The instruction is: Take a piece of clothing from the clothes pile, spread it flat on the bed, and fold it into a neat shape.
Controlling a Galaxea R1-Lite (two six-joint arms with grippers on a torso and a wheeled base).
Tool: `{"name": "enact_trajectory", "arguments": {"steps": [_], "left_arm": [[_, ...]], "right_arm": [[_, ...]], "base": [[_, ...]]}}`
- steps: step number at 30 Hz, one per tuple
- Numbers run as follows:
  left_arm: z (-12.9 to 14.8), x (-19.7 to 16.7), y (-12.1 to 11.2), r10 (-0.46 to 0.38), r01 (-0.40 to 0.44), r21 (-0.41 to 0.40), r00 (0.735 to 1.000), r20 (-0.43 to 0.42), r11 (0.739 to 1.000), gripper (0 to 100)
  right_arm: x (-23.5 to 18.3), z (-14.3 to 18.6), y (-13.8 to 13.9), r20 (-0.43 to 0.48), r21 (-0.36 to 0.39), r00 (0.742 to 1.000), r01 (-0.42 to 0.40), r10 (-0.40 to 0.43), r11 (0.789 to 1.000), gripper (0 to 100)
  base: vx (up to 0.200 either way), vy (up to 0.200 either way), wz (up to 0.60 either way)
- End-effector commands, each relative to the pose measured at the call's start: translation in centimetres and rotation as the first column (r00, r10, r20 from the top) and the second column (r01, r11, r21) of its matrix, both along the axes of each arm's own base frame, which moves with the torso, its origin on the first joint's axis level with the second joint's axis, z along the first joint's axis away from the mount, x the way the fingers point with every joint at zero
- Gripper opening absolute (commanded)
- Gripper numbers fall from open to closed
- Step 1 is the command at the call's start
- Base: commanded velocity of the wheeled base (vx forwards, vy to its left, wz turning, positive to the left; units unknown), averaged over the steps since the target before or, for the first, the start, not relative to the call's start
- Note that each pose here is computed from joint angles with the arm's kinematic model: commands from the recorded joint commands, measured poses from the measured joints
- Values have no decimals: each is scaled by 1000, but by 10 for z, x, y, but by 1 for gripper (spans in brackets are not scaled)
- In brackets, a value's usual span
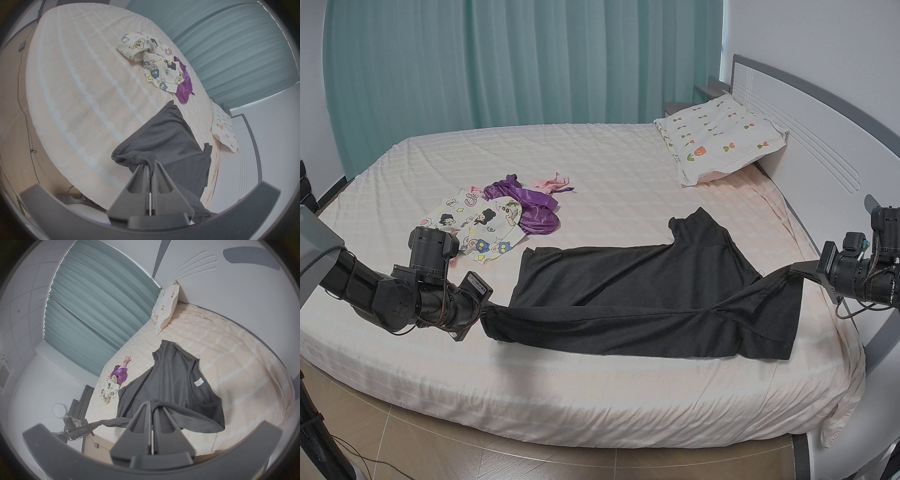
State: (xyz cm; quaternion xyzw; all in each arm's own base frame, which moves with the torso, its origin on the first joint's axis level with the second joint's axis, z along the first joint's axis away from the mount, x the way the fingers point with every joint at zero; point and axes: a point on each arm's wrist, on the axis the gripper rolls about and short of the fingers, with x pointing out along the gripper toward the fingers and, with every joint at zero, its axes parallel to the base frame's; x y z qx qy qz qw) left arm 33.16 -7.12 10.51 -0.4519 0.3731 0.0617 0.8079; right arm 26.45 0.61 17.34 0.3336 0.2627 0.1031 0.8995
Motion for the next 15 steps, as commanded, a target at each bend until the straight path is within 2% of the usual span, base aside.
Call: {"name": "enact_trajectory", "arguments": {"steps": [1, 5, 8, 15], "left_arm": [[-2, -4, 1, -28, 27, -25, 999, -24, 999, 0], [-4, -8, 1, -45, 44, -38, 998, -40, 998, 0], [-8, -6, 4, -30, 29, -26, 999, -45, 999, 0], [-5, -1, 8, 2, -3, -56, 1000, -27, 998, 0]], "right_arm": [[6, -3, -2, -12, 2, 1000, 4, -4, 1000, 0], [6, -3, -1, -12, 6, 1000, -1, 1, 1000, 0], [8, -4, -1, -4, 6, 1000, -1, 1, 1000, 0], [20, -12, -2, 16, 6, 1000, -1, 1, 1000, 0]], "base": [[0, 0, 0], [0, 0, 0], [0, 0, 0], [0, 0, 0]]}}
